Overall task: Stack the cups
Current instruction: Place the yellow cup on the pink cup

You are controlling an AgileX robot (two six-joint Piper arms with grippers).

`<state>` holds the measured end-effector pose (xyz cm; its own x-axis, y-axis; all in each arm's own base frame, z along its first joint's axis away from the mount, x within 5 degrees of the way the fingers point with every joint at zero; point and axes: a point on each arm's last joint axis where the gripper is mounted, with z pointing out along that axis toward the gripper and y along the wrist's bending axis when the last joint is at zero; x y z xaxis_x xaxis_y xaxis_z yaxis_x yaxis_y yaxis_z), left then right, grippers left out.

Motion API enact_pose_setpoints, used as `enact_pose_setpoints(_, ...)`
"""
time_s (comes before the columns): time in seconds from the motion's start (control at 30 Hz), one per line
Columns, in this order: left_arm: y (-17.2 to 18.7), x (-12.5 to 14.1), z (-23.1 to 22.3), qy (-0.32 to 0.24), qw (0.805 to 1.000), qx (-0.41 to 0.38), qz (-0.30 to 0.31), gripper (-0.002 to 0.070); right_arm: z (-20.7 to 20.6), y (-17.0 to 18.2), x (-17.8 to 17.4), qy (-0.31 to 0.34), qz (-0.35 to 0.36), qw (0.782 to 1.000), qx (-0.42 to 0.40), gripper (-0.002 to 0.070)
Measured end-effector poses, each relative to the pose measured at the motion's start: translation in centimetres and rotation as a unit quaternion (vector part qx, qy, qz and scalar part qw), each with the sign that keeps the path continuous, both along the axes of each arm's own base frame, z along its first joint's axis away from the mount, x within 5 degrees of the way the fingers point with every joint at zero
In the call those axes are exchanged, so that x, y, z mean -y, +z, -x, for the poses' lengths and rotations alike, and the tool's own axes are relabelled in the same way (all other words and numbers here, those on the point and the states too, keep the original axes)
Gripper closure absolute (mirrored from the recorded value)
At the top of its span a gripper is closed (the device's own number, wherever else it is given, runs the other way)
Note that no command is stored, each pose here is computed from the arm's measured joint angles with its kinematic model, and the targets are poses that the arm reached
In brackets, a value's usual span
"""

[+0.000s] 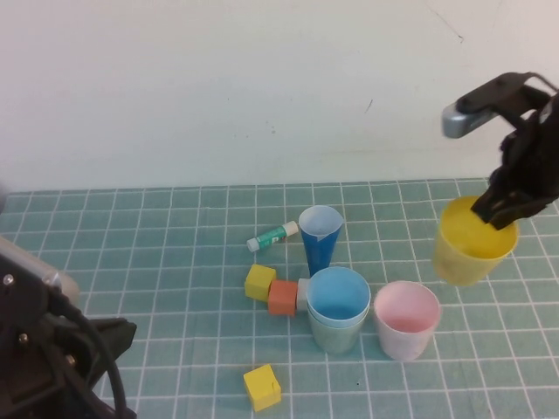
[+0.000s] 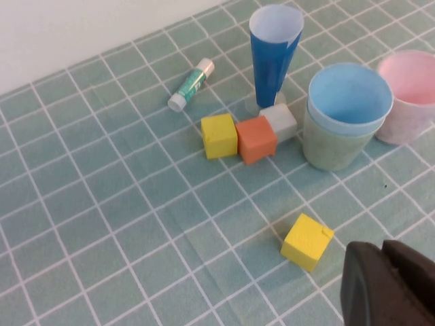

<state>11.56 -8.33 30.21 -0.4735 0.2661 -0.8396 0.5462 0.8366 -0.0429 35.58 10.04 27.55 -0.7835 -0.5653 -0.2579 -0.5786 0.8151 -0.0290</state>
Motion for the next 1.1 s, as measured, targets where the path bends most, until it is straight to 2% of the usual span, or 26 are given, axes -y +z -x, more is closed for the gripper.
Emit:
enact_pose_setpoints(0.27, -0.2, 0.0, 0.0, 0.002, 1.000, -0.004, 0.000, 0.0676, 0.1, -2.2, -3.6, 0.042, -0.017, 0.999, -0.027, 0.0661)
enact_pose_setpoints(0.67, -0.5, -0.1, 0.1, 0.003, 1.000, -0.016, -0.009, 0.0678, -1.2, -6.4, -4.6, 0.043, -0.010, 0.997, -0.060, 0.0654)
enact_pose_setpoints(0.73, -0.5, -0.1, 0.1, 0.003, 1.000, -0.017, -0.010, 0.0678, -1.4, -7.0, -4.7, 0.042, -0.013, 0.997, -0.066, 0.0613)
enact_pose_setpoints(0.93, -0.5, -0.1, 0.1, 0.003, 1.000, -0.017, -0.010, 0.0678, -1.5, -7.8, -4.9, 0.020, -0.018, 0.996, -0.079, 0.0348)
enact_pose_setpoints(1.0, -0.5, -0.1, 0.1, 0.003, 1.000, -0.017, -0.010, 0.0678, -1.5, -7.8, -4.9, 0.010, -0.019, 0.996, -0.081, 0.0304)
enact_pose_setpoints(1.1, -0.5, -0.1, 0.1, 0.003, 1.000, -0.017, -0.010, 0.0678, -1.6, -8.1, -4.9, 0.000, -0.020, 0.996, -0.086, 0.0282)
